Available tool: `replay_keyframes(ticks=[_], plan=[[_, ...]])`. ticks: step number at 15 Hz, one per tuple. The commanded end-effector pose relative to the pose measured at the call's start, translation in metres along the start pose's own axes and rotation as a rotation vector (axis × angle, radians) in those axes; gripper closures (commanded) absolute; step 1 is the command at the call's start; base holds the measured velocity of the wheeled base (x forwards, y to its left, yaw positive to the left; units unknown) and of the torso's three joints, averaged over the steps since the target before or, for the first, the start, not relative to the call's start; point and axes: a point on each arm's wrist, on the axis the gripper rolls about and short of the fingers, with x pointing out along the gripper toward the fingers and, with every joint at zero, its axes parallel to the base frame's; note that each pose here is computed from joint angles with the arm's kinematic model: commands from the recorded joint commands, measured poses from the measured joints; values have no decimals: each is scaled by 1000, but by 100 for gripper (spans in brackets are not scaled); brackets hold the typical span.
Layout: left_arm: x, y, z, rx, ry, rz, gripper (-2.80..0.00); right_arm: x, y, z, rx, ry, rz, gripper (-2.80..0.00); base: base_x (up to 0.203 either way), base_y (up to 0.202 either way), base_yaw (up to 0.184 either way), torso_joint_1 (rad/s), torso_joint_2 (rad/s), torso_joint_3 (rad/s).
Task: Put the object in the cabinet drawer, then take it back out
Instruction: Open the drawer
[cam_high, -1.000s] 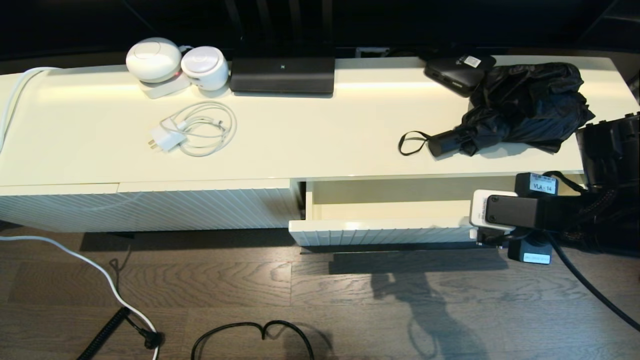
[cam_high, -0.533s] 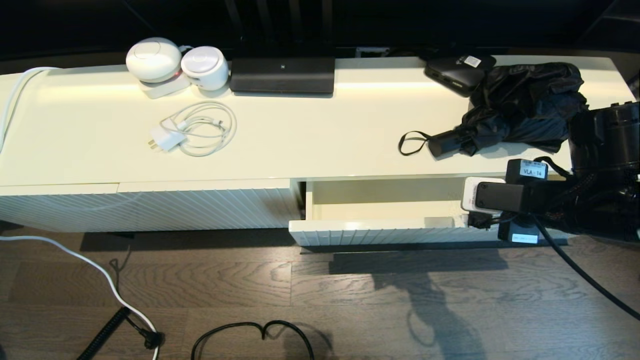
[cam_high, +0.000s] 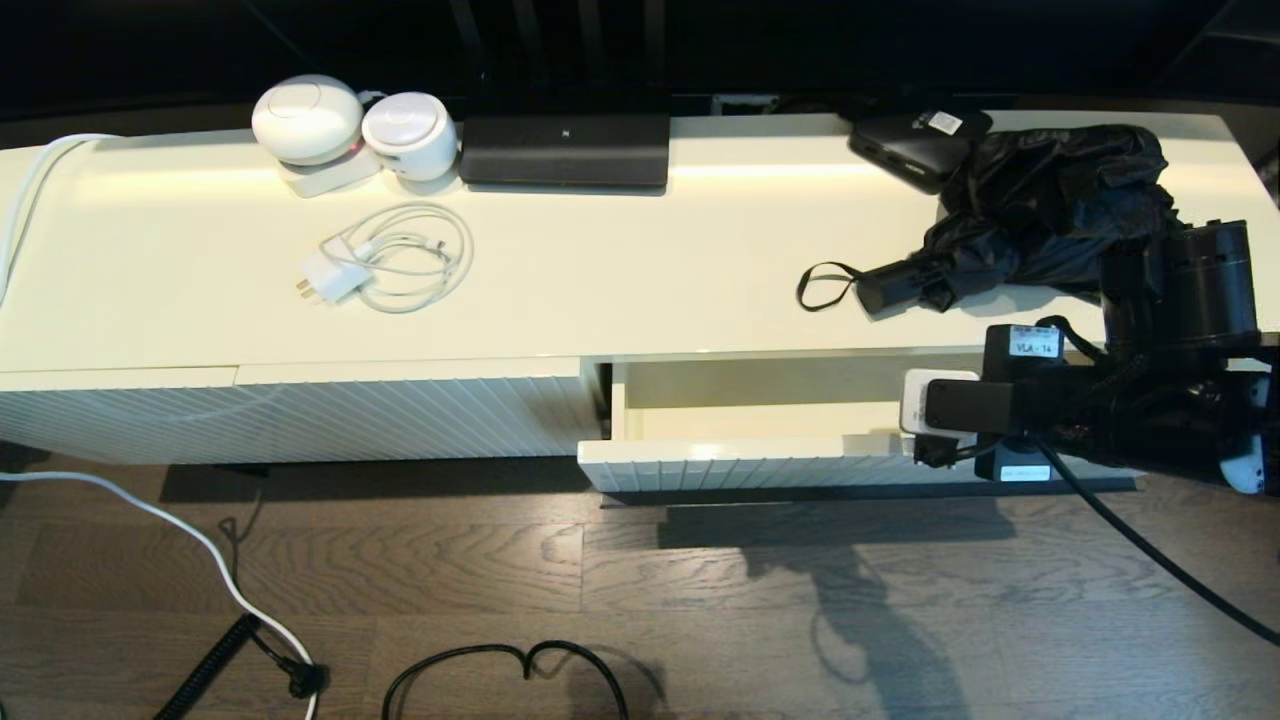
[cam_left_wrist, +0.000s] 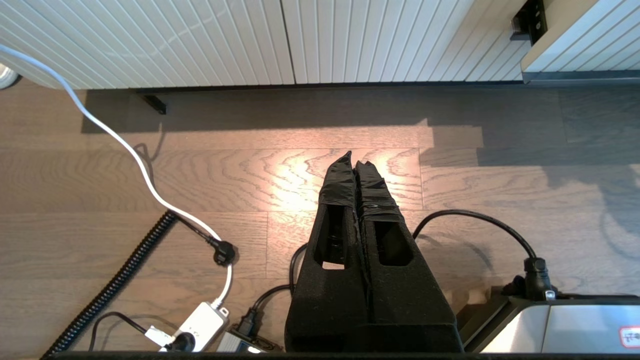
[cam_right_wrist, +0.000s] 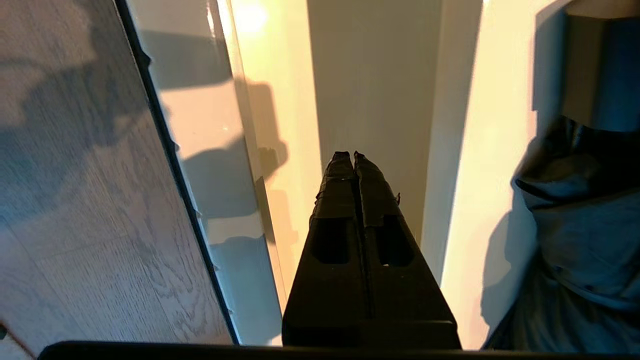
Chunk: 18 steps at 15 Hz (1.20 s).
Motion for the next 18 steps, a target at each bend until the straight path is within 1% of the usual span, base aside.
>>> replay_keyframes(ticks=[1, 5, 9, 13, 15, 18], plan=[[0, 0, 0, -1, -3, 0, 0, 8, 3, -2, -10, 13, 18, 0, 0, 0, 0, 0, 0, 0], [0, 0, 0, -1, -3, 0, 0, 8, 3, -2, -9, 13, 19, 0, 0, 0, 0, 0, 0, 0], [0, 0, 0, -1, -3, 0, 0, -4, 2, -1, -14, 5, 18, 0, 0, 0, 0, 0, 0, 0], [0, 0, 0, 0, -3, 0, 0, -17, 12, -1, -30, 11, 76, 0, 0, 0, 0, 0, 0, 0], [0, 0, 0, -1, -3, 0, 0, -19, 21, -4, -35, 24, 124, 0, 0, 0, 0, 0, 0, 0], [0, 0, 0, -1, -3, 0, 0, -20, 34, -7, -42, 31, 166, 0, 0, 0, 0, 0, 0, 0]])
